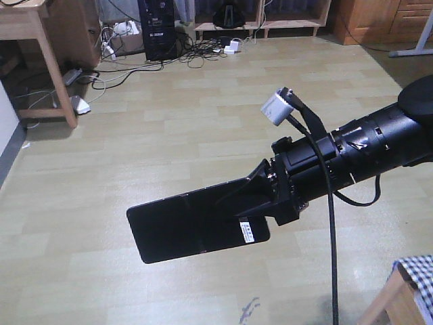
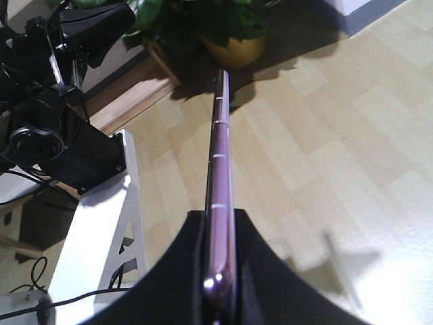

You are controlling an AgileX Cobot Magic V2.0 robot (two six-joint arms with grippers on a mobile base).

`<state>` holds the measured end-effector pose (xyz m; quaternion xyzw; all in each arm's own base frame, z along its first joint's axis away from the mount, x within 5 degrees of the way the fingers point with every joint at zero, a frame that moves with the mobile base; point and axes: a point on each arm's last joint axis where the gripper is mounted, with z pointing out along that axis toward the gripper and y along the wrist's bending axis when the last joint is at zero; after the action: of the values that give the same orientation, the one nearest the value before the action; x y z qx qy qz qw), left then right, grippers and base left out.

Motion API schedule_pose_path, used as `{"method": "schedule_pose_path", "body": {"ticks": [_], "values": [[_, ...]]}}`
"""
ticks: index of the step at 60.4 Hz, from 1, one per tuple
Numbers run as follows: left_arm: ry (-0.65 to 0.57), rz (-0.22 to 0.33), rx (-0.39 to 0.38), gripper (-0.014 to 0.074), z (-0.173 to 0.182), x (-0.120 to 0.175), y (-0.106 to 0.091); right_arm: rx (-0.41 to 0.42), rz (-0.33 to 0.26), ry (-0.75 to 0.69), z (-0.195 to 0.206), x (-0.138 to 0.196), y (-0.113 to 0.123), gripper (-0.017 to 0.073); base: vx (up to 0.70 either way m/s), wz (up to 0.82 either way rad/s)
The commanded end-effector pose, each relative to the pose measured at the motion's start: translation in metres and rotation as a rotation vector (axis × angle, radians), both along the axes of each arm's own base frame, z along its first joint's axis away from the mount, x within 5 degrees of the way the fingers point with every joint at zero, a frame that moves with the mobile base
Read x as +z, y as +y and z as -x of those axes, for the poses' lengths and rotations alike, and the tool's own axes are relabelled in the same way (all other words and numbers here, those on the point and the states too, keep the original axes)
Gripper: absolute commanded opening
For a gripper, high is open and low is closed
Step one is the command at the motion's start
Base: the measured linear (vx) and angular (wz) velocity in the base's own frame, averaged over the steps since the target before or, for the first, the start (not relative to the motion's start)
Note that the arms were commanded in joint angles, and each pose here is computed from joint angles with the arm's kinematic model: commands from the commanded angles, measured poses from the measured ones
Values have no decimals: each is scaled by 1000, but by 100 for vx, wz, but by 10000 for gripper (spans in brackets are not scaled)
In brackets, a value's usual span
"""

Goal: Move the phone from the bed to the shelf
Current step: 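Drive the base across the floor toward the wooden cabinets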

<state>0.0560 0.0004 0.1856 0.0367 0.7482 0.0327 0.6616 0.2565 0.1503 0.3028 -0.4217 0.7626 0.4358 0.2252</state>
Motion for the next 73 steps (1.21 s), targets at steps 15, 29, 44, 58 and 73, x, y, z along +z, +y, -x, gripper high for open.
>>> {"method": "schedule_pose_path", "body": {"ticks": [15,29,44,58,73], "values": [[-109,9,-6,1,1,16,-1,48,-108,0,11,25,1,-1,42,-11],[-109,9,-6,1,1,16,-1,48,-108,0,11,25,1,-1,42,-20],[-109,9,-6,1,1,16,-1,48,-108,0,11,25,1,-1,42,-26],[-109,9,-6,1,1,16,-1,48,-108,0,11,25,1,-1,44,-21],[-109,9,-6,1,1,16,-1,48,-108,0,11,25,1,-1,46,-11]]}}
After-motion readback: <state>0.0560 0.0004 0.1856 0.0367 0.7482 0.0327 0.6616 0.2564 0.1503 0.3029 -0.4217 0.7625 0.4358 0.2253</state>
